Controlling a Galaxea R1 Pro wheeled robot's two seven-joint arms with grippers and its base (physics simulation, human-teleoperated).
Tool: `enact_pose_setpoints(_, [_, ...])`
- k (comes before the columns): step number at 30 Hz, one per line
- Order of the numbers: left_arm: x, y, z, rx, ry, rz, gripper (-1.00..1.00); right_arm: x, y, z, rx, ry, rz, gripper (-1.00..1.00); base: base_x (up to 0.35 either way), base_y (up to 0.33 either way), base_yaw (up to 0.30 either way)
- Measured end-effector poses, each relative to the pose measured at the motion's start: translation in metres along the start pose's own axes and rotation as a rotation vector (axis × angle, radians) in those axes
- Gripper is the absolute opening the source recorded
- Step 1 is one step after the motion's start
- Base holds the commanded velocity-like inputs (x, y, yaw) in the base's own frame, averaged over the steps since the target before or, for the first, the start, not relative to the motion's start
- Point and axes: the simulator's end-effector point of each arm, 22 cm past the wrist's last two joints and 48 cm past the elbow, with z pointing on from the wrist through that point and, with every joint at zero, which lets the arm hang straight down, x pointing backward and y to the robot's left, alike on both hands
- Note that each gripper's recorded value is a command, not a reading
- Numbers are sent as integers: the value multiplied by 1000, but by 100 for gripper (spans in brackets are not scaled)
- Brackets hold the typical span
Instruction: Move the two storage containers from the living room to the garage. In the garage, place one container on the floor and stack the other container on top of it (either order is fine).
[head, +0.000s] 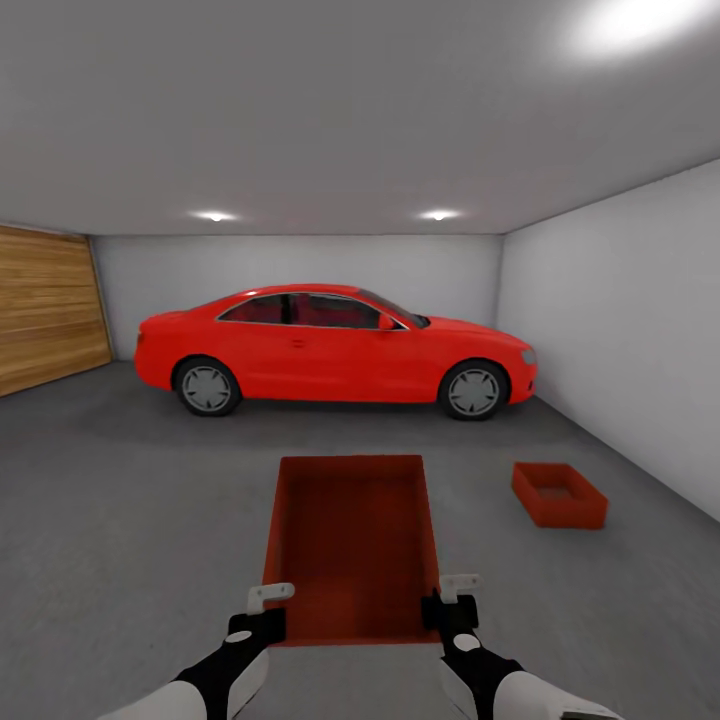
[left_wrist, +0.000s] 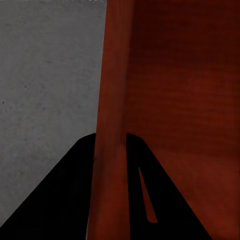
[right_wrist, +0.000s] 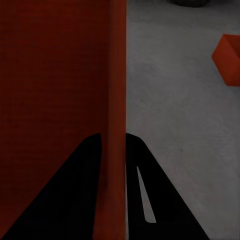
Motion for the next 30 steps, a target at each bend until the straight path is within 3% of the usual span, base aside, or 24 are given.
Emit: enact_pose_setpoints(30, [0, 0, 0, 0, 0, 0, -100, 0, 0, 0, 0, 0, 0, -100, 321, 0, 0])
